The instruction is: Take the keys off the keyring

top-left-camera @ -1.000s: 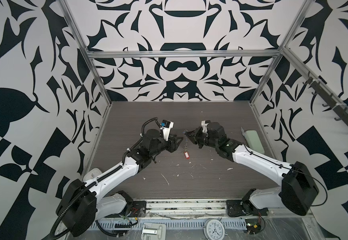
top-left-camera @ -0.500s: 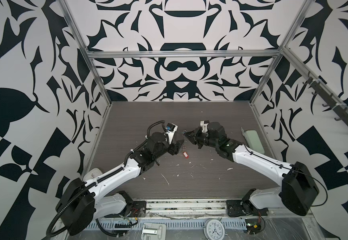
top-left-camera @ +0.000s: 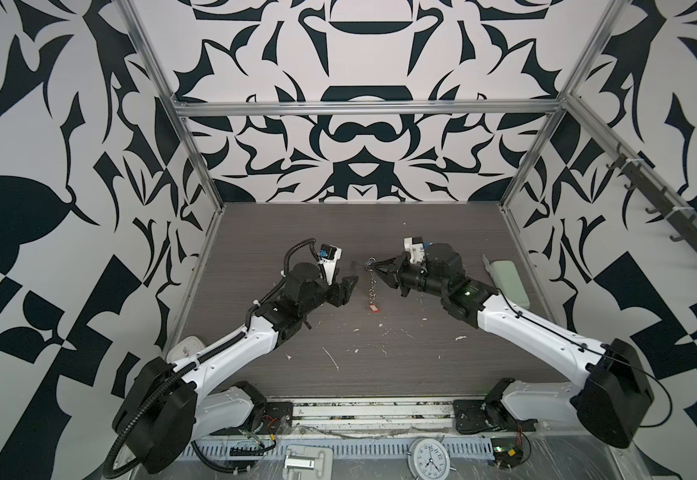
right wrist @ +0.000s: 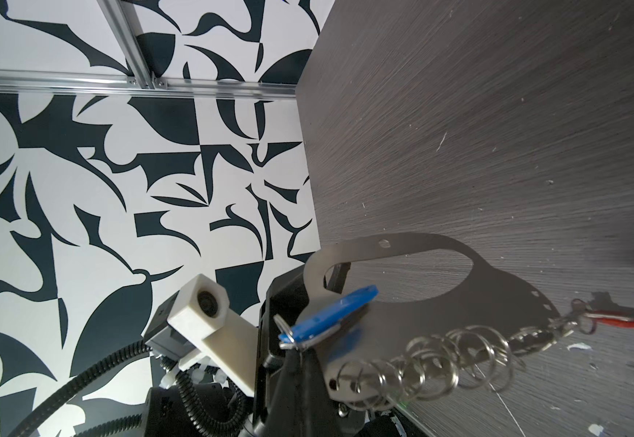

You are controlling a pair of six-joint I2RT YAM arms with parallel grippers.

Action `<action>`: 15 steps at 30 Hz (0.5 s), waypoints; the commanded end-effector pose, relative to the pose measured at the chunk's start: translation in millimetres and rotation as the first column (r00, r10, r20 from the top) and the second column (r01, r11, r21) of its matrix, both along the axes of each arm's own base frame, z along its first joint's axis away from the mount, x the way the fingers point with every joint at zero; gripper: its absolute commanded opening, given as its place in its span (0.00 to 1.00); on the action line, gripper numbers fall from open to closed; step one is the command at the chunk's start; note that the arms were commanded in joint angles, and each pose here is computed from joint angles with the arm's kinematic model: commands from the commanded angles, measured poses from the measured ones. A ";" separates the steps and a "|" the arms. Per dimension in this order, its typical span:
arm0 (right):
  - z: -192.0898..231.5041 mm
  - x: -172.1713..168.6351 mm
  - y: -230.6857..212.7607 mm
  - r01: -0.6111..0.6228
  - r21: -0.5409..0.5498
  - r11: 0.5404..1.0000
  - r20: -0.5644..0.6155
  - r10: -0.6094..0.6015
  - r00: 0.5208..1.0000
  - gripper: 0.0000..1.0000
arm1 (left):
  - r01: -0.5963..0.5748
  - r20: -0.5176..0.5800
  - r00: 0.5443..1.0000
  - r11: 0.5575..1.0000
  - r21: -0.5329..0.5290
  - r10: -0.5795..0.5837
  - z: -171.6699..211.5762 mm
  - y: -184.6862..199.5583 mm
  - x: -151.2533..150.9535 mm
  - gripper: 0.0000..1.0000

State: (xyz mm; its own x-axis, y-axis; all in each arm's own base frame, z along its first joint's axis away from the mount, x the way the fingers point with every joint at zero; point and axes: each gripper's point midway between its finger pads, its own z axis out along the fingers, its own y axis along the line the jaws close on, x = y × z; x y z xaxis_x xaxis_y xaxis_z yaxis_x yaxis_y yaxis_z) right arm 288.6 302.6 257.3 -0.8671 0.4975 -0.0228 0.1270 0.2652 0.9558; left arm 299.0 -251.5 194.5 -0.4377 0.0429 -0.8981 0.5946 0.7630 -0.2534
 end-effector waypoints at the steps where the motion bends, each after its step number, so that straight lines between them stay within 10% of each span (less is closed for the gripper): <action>1: 37.3 -4.4 1.4 -0.023 0.055 0.998 0.099 0.018 0.995 0.00 | 0.011 0.046 0.999 0.999 -0.035 -0.010 11.5 -7.6 7.1 0.68; 15: 46.6 -13.2 3.3 -0.039 0.074 0.996 0.122 0.030 0.992 0.00 | -0.003 0.137 0.990 0.994 -0.111 0.019 19.3 -19.9 28.5 0.64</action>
